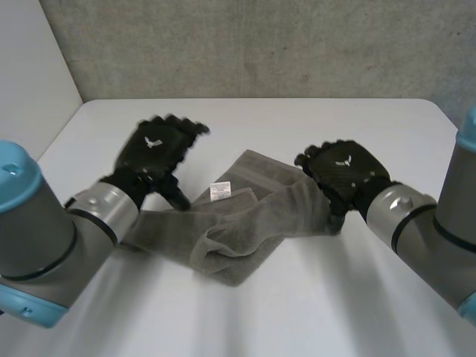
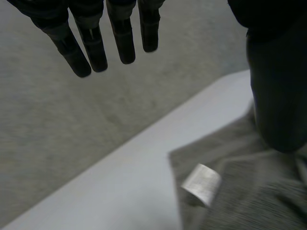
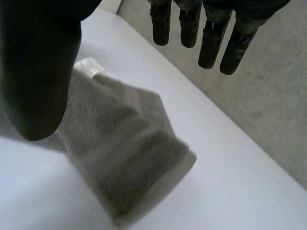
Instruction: Fold the towel.
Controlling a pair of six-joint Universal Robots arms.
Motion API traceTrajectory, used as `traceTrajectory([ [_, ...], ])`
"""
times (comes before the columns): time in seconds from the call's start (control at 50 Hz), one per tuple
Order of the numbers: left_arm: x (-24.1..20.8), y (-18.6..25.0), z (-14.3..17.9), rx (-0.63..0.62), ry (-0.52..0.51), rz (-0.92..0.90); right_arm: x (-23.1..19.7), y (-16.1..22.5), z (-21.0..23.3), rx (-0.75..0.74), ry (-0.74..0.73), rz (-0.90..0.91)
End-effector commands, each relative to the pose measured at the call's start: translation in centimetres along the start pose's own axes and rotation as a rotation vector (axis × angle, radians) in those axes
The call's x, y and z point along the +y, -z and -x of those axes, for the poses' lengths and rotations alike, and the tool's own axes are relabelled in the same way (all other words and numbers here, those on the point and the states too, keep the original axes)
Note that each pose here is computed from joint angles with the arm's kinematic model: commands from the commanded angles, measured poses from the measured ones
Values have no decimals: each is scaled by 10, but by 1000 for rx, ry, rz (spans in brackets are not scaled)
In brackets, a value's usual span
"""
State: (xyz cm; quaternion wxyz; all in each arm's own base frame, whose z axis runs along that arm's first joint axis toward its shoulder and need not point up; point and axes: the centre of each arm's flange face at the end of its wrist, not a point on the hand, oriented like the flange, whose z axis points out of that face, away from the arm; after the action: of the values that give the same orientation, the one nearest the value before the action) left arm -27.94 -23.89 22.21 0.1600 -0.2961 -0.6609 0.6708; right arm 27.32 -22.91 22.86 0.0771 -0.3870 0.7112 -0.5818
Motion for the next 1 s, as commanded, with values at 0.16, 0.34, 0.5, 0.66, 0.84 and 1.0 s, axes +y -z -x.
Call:
traceTrajectory([
  [0.16, 64, 2, -32, 273, -186, 256, 61, -20, 11, 15, -15, 20],
  [0.34, 68, 11, -41, 352, -156, 285, 72, -42, 14, -4, -15, 40],
  [0.5, 70, 10, -41, 350, -151, 289, 81, -70, 14, 2, -11, 50],
  [0.66, 74, 12, -47, 370, -147, 300, 83, -87, 10, 16, -4, 42],
  [0.84, 77, 12, -52, 383, -147, 304, 88, -98, 9, 34, 3, 59],
  [1.0, 69, 6, -48, 356, -148, 269, 89, -99, 6, 37, -2, 76],
])
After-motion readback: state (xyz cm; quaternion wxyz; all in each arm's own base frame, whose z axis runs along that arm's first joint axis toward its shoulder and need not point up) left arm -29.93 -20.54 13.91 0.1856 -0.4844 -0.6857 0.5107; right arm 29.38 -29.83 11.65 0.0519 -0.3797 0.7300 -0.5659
